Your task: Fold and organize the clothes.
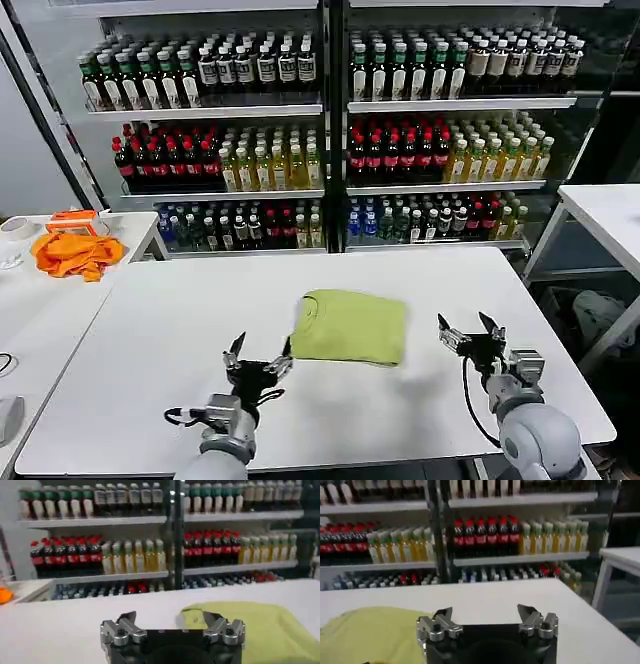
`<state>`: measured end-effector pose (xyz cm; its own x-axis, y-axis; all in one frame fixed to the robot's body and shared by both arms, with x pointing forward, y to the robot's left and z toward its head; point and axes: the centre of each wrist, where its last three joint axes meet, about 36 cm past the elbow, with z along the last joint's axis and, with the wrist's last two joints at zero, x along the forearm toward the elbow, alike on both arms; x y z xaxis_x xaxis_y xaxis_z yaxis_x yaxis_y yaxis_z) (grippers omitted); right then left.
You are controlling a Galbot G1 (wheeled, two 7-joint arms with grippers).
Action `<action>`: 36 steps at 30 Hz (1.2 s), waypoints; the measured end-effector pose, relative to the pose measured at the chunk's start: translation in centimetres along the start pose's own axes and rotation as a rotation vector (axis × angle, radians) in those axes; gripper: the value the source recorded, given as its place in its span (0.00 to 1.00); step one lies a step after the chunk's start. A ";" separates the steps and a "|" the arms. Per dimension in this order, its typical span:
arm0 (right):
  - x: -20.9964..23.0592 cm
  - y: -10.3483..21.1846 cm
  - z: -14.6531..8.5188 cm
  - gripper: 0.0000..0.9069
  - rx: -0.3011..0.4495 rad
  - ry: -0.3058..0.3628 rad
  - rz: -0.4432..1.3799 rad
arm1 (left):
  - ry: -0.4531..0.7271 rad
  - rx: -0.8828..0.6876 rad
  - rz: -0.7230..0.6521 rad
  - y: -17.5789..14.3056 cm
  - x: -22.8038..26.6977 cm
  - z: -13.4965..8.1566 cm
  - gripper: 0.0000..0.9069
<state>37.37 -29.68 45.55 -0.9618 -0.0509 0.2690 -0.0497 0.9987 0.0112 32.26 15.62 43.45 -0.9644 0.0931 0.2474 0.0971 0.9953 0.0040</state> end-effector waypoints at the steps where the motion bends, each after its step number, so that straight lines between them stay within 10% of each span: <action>1: 0.5 0.1 0.0 1.00 0.008 -0.014 -0.002 | -0.006 0.017 -0.003 0.3 0.2 -0.1 1.00; 16: 6.7 1.9 1.1 1.00 0.083 -0.172 -0.006 | -0.080 0.120 -0.009 3.6 3.0 -1.2 1.00; 36: 9.9 3.3 1.0 1.00 0.144 -0.226 -0.004 | -0.097 0.129 0.039 4.7 6.5 -1.7 1.00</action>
<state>27.41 -26.92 47.31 -0.9964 -0.0700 0.0475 -0.0757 0.9886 -0.1301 26.82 20.82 46.72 -0.9803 0.1278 0.1504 0.1086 0.9856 -0.1296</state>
